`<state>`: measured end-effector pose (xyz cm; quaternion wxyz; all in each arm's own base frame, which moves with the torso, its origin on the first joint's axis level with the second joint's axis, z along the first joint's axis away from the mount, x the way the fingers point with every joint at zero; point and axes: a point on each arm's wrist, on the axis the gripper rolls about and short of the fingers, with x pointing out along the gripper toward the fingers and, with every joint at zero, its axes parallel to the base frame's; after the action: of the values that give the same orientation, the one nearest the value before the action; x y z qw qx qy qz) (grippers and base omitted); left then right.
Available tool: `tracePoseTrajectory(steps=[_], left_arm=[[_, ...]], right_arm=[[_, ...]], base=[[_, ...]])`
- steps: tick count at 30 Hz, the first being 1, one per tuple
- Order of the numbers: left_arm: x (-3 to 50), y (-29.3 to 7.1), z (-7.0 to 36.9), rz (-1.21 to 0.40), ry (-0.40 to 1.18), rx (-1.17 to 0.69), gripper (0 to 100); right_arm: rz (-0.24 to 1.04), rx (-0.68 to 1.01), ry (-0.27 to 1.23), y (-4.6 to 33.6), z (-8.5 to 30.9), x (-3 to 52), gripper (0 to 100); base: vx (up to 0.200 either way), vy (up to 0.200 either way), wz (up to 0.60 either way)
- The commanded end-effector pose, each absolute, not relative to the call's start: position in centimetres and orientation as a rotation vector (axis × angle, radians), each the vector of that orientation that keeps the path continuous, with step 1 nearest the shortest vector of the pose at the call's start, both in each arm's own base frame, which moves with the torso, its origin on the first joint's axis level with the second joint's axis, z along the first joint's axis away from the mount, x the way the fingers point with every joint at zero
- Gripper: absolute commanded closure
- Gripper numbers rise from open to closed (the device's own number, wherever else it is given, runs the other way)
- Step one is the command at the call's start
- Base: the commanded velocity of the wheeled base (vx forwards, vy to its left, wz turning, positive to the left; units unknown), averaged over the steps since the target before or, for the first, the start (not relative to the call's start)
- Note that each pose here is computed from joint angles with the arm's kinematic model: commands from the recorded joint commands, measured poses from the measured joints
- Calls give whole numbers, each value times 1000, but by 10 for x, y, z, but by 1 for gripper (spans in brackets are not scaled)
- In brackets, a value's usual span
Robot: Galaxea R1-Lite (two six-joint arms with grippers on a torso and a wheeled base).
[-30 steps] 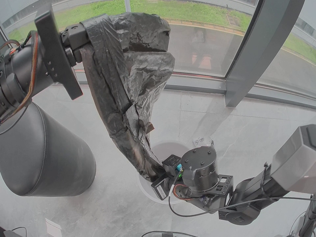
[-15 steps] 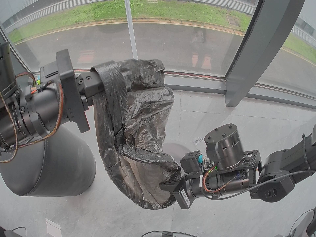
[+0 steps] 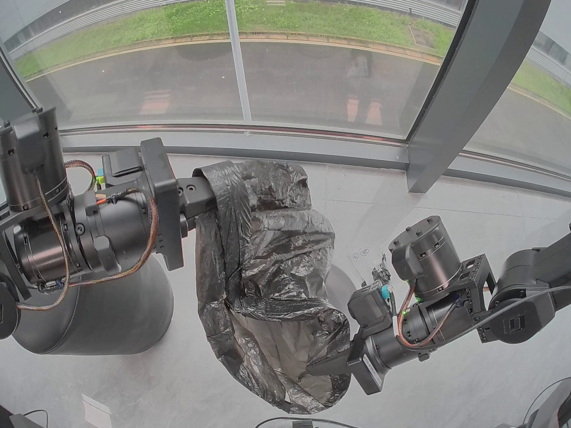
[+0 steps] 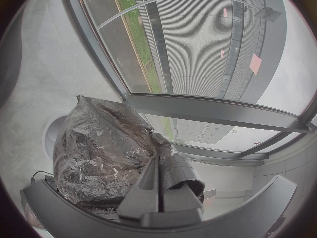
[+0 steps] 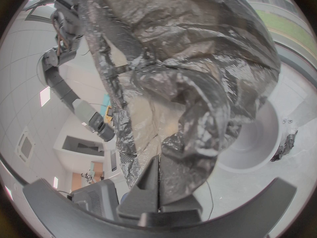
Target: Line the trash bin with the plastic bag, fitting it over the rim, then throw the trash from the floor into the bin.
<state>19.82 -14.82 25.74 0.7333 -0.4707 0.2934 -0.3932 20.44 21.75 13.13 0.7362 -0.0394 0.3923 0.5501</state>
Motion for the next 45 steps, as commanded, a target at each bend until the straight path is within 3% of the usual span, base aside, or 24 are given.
tracePoseTrajectory(steps=[1,7,23,45], left_arm=[[203,-152,245,-837,690,-1030,100],[198,-149,231,-850,759,-1017,100],[196,-134,198,-793,766,-1034,100],[227,-127,172,-664,796,-1050,100]], right_arm=[[1263,-84,869,209,139,199,100],[1321,-89,918,206,134,194,100],[1436,-68,985,217,121,186,100],[1365,-41,977,215,88,212,100]], base=[[0,0,0],[0,0,0],[0,0,0],[0,0,0]])
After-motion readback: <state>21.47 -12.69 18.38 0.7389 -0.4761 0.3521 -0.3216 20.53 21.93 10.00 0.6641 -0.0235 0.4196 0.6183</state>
